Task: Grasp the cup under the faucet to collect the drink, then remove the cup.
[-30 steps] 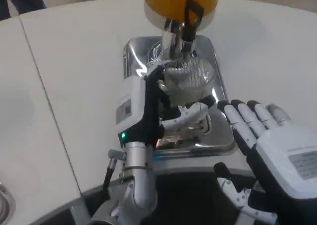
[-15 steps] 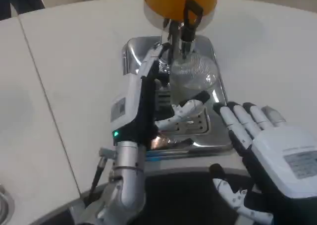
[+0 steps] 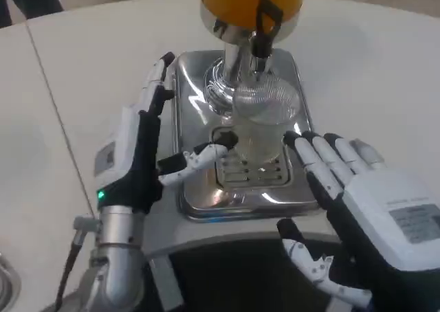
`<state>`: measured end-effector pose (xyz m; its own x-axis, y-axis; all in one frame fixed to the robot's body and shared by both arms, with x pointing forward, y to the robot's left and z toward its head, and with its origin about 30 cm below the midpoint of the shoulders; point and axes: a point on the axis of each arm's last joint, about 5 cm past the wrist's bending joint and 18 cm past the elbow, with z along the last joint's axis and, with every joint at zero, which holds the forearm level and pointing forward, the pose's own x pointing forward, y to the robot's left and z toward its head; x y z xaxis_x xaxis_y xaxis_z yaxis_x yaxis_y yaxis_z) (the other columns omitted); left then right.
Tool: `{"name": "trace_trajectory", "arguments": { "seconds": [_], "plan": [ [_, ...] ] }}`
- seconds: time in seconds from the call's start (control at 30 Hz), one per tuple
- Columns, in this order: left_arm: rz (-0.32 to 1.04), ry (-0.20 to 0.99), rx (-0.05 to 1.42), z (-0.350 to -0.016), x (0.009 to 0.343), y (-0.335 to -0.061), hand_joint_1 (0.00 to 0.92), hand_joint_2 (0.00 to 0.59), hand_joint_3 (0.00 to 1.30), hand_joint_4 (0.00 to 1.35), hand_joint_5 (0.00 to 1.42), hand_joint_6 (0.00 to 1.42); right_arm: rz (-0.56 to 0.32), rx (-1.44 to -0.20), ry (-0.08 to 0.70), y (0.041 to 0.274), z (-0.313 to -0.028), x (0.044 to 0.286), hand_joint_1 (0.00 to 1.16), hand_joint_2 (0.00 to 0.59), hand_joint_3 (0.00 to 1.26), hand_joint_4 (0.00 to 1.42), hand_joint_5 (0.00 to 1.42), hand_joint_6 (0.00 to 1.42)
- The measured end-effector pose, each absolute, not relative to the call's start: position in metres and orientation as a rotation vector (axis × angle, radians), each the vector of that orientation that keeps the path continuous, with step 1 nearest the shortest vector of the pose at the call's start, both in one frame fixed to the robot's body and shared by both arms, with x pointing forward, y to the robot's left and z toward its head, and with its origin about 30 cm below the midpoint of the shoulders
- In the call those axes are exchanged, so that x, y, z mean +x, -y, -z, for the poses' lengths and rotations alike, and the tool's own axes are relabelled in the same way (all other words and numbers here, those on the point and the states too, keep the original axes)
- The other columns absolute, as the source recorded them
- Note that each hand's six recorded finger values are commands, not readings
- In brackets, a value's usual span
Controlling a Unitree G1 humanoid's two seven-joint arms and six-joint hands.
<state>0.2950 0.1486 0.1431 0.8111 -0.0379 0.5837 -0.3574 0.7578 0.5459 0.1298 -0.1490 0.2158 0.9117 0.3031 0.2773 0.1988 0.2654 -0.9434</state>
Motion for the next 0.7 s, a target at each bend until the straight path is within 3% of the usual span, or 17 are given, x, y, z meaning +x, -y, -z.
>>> {"name": "trace_trajectory", "arguments": {
  "seconds": [0.13,0.3,0.5,0.63,0.7],
  "plan": [
    [-0.185,0.636,0.801,-0.149,0.278,-0.168,0.407,0.081,0.0,0.0,0.17,0.14,-0.022,-1.213,0.455,0.148,-0.22,0.129,0.28,0.533,0.0,0.0,0.0,0.0],
    [-0.168,0.643,0.984,-0.159,0.253,-0.193,0.32,0.112,0.0,0.0,0.15,0.16,0.011,-1.121,0.495,0.148,-0.224,0.132,0.33,0.544,0.0,0.0,0.0,0.0],
    [-0.168,0.533,1.156,-0.174,0.219,-0.211,0.178,0.117,0.0,0.0,0.01,0.08,0.039,-0.926,0.466,0.144,-0.224,0.149,0.37,0.536,0.0,0.0,0.0,0.03],
    [-0.124,0.471,1.271,-0.174,0.201,-0.215,0.184,0.145,0.0,0.0,0.01,0.08,0.043,-0.824,0.465,0.139,-0.225,0.167,0.38,0.536,0.0,0.0,0.0,0.04],
    [-0.096,0.425,1.303,-0.168,0.189,-0.216,0.181,0.147,0.0,0.0,0.02,0.08,0.044,-0.803,0.501,0.133,-0.231,0.176,0.39,0.536,0.0,0.0,0.0,0.04]
  ]
}}
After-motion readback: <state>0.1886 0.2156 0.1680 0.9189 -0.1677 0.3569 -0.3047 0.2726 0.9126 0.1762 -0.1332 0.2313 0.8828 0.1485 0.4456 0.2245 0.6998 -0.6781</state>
